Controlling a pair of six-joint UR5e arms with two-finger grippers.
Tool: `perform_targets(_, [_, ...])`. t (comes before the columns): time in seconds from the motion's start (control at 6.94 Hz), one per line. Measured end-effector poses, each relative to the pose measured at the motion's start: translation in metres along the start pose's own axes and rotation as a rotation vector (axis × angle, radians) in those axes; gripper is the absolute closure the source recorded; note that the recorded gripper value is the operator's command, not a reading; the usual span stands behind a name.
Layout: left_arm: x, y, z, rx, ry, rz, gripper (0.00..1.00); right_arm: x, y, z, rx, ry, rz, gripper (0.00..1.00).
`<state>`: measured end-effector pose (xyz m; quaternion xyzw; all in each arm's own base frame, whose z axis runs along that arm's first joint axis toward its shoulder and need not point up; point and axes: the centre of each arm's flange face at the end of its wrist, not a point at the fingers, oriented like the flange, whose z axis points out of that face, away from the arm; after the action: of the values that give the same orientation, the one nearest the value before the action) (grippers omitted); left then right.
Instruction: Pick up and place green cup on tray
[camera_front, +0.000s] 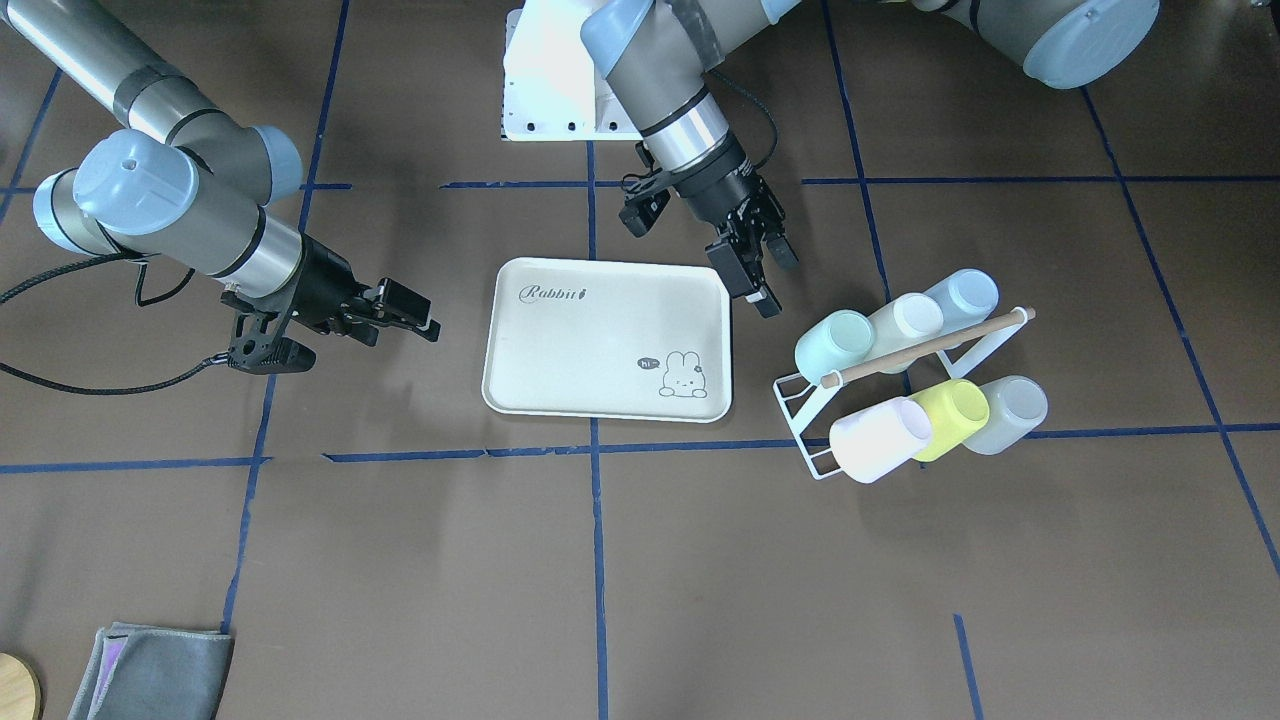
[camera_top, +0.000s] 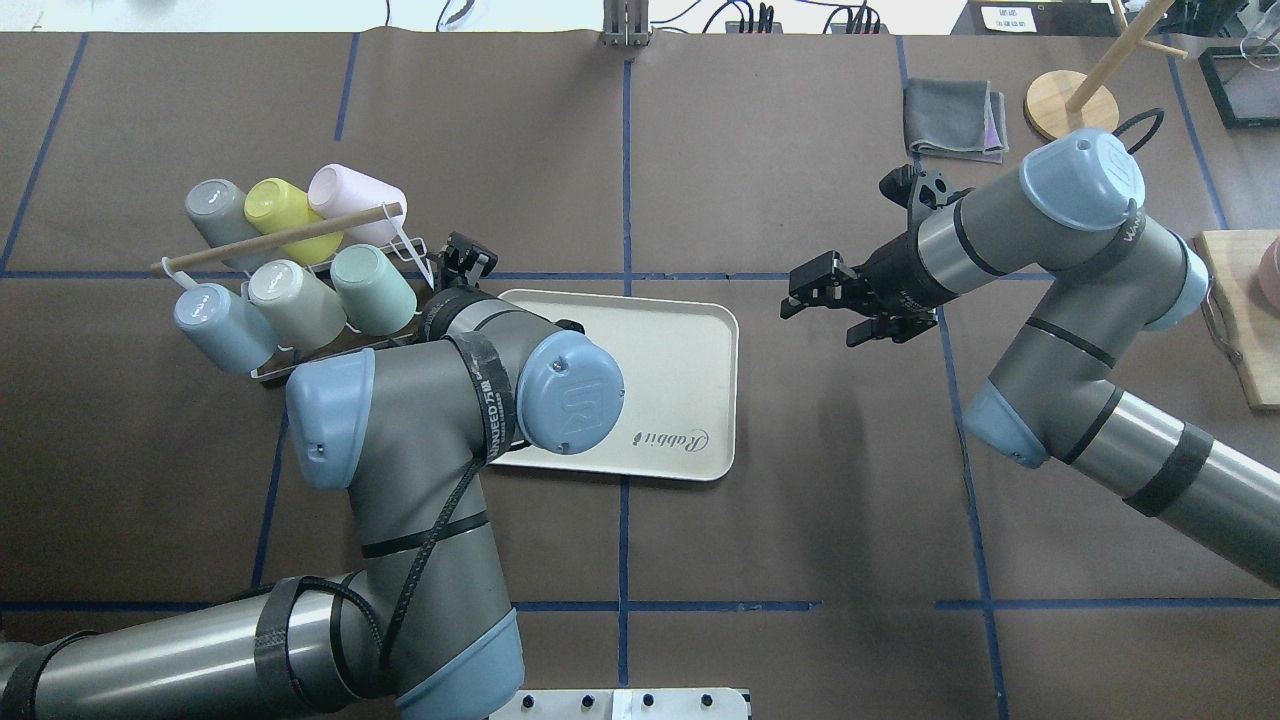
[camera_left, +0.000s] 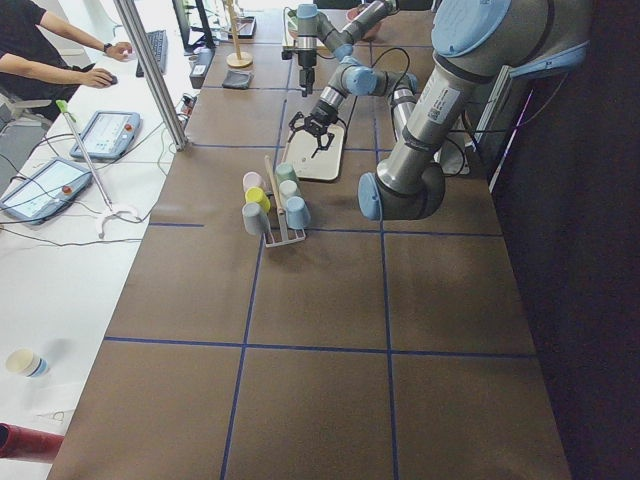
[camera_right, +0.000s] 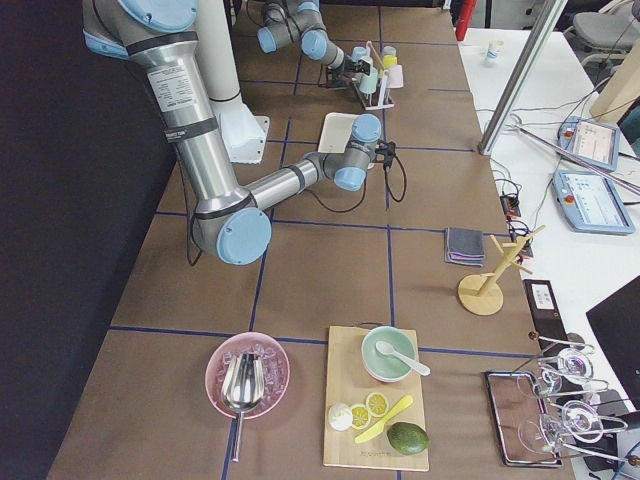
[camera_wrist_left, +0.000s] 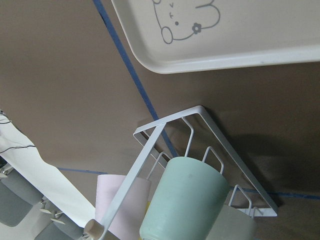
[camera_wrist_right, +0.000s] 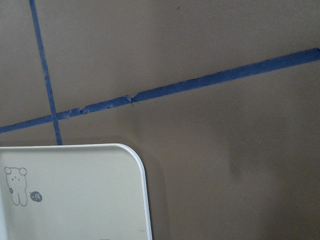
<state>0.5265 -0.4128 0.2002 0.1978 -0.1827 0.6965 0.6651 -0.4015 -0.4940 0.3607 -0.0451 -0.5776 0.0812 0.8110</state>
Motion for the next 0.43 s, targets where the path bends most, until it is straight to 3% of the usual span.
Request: perform_targets(0.43, [-0.0005, -0.013, 0.0134, -0.116, 0.053, 0.101, 0.0, -0.0016, 0.0013, -0.0015, -0.001, -0.004, -0.003, 0.0])
